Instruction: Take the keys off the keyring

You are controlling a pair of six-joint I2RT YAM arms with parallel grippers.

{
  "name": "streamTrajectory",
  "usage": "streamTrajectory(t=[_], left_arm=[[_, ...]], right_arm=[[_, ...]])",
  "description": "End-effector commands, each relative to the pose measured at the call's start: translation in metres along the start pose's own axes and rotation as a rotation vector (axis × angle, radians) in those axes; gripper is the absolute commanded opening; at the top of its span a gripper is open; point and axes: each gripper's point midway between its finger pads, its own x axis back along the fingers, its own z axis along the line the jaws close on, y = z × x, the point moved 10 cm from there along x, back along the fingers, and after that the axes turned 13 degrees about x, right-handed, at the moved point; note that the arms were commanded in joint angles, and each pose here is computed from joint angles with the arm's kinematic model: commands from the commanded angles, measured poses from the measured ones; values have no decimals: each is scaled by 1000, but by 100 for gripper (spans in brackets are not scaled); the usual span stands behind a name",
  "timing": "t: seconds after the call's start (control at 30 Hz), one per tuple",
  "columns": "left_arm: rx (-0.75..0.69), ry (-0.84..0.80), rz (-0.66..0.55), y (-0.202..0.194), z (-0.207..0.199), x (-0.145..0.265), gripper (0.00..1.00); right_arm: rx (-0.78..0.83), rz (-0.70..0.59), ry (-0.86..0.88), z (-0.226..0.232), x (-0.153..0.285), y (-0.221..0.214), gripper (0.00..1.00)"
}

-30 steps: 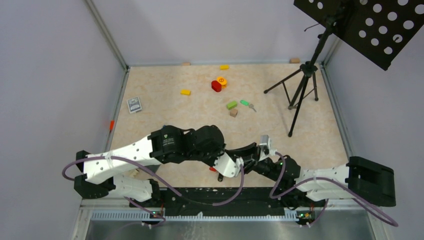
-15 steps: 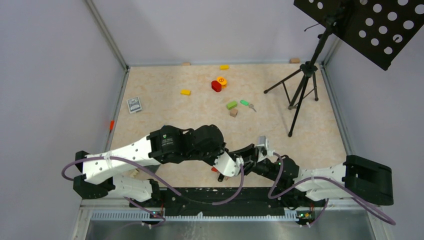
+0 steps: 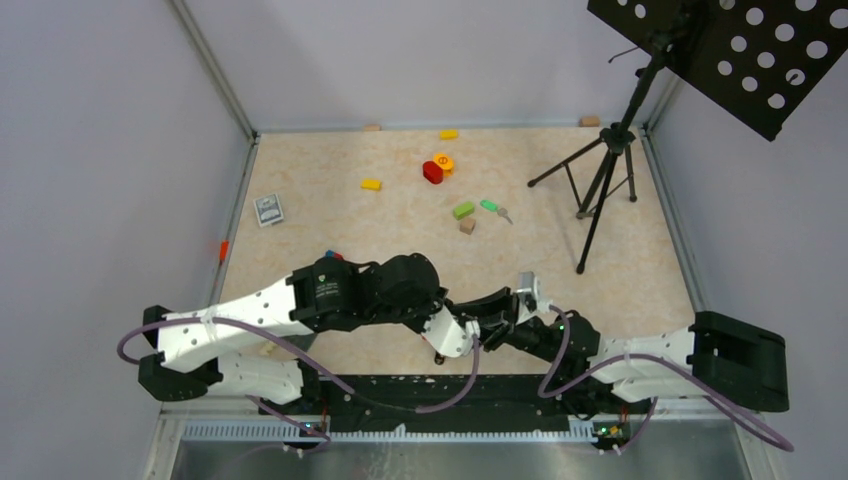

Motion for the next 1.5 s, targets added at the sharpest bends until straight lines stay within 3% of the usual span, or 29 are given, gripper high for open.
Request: streamTrajectory(t=[0.0, 0.27, 0.63, 0.77, 0.97, 1.47], left_arm=[[-58, 104, -129, 6, 9, 15, 0], [-283, 192, -190, 0, 12, 28, 0], [-565, 529, -80, -8, 32, 56, 0], [-632, 595, -148, -4, 35, 74, 0], [-679, 583, -317, 11, 37, 89, 0], [-709, 506, -331, 13, 35, 87, 0]], right_arm=[[-8, -87, -33, -3, -1, 17, 30], [24, -79, -72, -6, 3, 23, 30], [84, -54, -91, -9, 3, 32, 31], [135, -12, -72, -10, -1, 36, 31], [226, 12, -48, -10, -8, 57, 33], [332, -43, 139, 4, -16, 110, 38]])
